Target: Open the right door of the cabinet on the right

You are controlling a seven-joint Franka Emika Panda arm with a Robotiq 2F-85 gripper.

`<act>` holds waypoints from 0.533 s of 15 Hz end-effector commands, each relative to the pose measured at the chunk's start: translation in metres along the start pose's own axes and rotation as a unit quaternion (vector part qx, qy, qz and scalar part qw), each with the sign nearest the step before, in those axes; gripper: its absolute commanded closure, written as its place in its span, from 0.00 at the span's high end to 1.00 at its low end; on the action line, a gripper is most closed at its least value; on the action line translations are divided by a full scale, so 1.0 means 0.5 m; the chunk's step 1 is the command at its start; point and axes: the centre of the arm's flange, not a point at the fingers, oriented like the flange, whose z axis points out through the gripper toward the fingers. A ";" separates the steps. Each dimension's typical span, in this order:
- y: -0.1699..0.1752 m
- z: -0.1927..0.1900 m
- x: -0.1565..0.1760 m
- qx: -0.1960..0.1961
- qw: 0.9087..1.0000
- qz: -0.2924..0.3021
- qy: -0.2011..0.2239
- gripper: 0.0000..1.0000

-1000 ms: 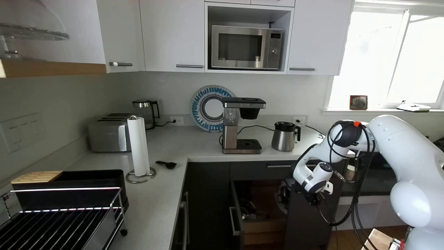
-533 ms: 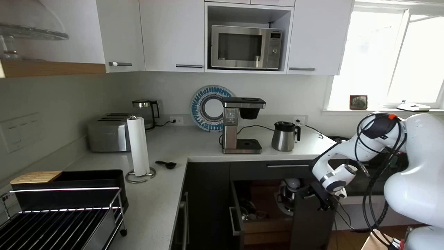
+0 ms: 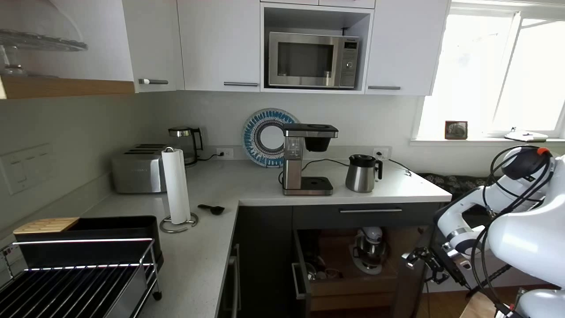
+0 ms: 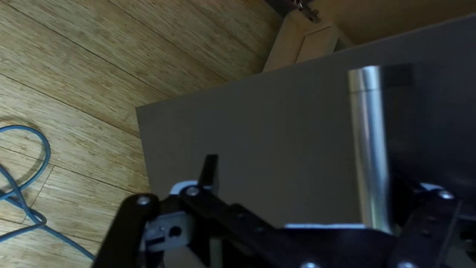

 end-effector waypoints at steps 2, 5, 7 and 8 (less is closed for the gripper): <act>0.084 -0.060 0.060 -0.030 0.998 -0.058 0.005 1.00; 0.073 -0.117 0.096 -0.062 0.992 -0.106 0.006 1.00; 0.056 -0.151 0.119 -0.068 0.988 -0.136 0.011 1.00; 0.044 -0.170 0.130 -0.074 0.985 -0.152 0.019 1.00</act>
